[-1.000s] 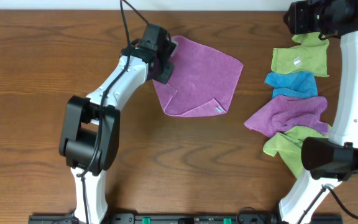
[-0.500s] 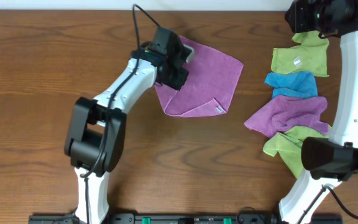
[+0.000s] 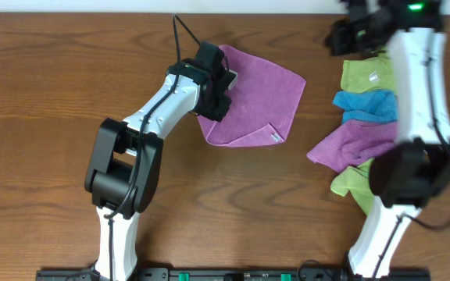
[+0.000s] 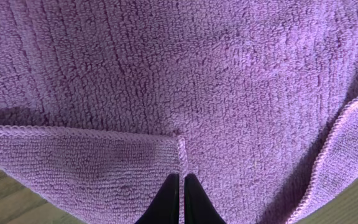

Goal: Fold the cloth

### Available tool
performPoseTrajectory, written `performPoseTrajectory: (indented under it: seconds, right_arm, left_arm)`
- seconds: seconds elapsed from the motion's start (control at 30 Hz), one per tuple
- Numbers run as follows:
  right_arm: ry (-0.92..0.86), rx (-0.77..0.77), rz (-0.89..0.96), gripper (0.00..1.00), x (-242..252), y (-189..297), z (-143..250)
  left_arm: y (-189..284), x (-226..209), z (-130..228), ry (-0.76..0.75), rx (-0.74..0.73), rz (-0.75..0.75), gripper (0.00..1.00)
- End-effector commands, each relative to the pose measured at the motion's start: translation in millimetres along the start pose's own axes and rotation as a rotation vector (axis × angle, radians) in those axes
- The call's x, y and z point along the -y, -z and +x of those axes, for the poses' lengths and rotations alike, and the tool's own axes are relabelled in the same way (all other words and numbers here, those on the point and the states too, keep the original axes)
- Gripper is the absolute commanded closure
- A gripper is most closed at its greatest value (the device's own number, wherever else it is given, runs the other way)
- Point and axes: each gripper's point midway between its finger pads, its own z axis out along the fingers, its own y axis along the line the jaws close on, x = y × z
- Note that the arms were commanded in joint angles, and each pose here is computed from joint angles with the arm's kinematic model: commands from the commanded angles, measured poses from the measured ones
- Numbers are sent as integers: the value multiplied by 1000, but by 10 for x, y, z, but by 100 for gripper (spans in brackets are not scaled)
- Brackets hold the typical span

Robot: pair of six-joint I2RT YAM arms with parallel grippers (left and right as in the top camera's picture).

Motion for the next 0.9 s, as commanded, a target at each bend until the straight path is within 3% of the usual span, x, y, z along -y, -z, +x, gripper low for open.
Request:
performPoseTrajectory:
  seconds: [0.0,0.23,0.87]
  right_arm:
    - [56,-75,-99,99,-314,-429,158]
    - [78,-177,-200,99,-534,-1056,411]
    - [42,-291,-228,99,-408,-1601,787]
  left_arm:
    - [-4,-31,-37,-4,7,-22,94]
    - [-58,-50,-111,-9,35,-24,94]
    - [-262,-89,-116,-3,34,-22,94]
